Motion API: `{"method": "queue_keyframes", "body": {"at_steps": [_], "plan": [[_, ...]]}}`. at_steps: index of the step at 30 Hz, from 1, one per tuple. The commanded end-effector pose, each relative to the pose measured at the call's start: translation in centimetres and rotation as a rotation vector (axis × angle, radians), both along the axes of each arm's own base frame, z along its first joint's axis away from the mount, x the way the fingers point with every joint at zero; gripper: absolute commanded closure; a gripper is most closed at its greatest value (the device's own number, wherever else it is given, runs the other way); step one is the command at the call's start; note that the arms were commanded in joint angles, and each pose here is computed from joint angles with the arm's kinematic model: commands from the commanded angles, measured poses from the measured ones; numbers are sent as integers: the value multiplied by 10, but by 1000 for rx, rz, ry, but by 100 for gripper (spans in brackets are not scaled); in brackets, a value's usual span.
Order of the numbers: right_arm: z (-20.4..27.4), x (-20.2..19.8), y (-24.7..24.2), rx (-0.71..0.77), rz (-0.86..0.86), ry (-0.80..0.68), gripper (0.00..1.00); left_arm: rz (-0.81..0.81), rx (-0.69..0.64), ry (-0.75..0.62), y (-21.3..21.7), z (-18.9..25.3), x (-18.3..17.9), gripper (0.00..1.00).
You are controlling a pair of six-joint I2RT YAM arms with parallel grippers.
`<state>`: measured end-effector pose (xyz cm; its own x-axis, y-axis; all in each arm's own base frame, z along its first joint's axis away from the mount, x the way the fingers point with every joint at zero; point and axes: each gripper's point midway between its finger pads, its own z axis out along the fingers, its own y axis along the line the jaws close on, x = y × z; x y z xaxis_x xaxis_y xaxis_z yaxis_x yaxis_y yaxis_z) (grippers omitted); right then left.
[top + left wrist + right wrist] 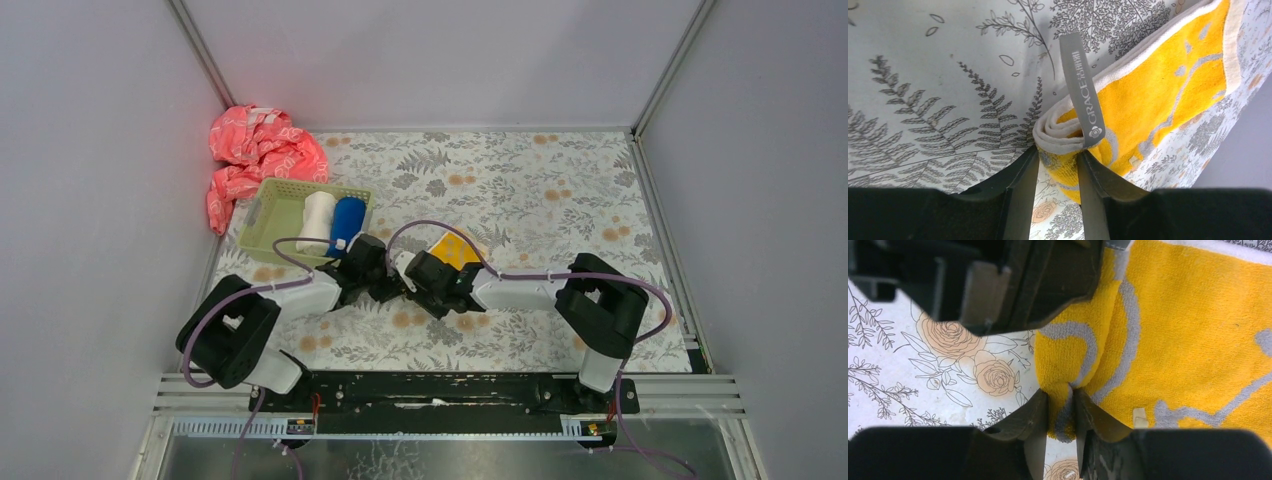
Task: Roll the towels
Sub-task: Roll the towel at the center of the board.
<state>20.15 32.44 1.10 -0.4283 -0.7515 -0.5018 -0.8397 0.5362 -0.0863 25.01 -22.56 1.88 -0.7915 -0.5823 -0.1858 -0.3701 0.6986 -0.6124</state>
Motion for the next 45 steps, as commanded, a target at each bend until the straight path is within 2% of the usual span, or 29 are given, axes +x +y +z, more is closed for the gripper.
{"method": "queue_keyframes", "body": {"at_steps": [1,5,7,11,17,25,29,34,36,39,41,45], "plan": [[-31,-31,-12,-69,53,124,75,8,162,77,32,-20,-21,65],[-14,-44,10,137,46,283,92,16,143,38,32,-2,-18,60],[-5,-47,16,252,27,384,96,25,138,11,33,9,-16,58],[15,-47,29,469,-2,580,97,32,163,-26,41,26,-15,49],[37,-37,33,753,-79,828,98,24,119,-54,38,42,-18,39],[49,-19,22,1007,-202,1047,98,-28,75,-47,16,39,-6,38],[39,-16,15,1044,-272,1112,97,-47,66,-49,5,36,4,39],[20,-18,11,1000,-348,1147,94,-58,100,-33,1,23,13,43],[16,-18,9,983,-372,1149,92,-62,125,-5,3,11,11,49],[12,-18,7,949,-395,1114,88,-67,156,40,7,-7,4,64],[6,-17,3,899,-416,1070,86,-71,167,62,10,-16,-1,69],[-2,-14,-7,775,-435,949,71,-80,182,88,14,-25,-8,79]]}}
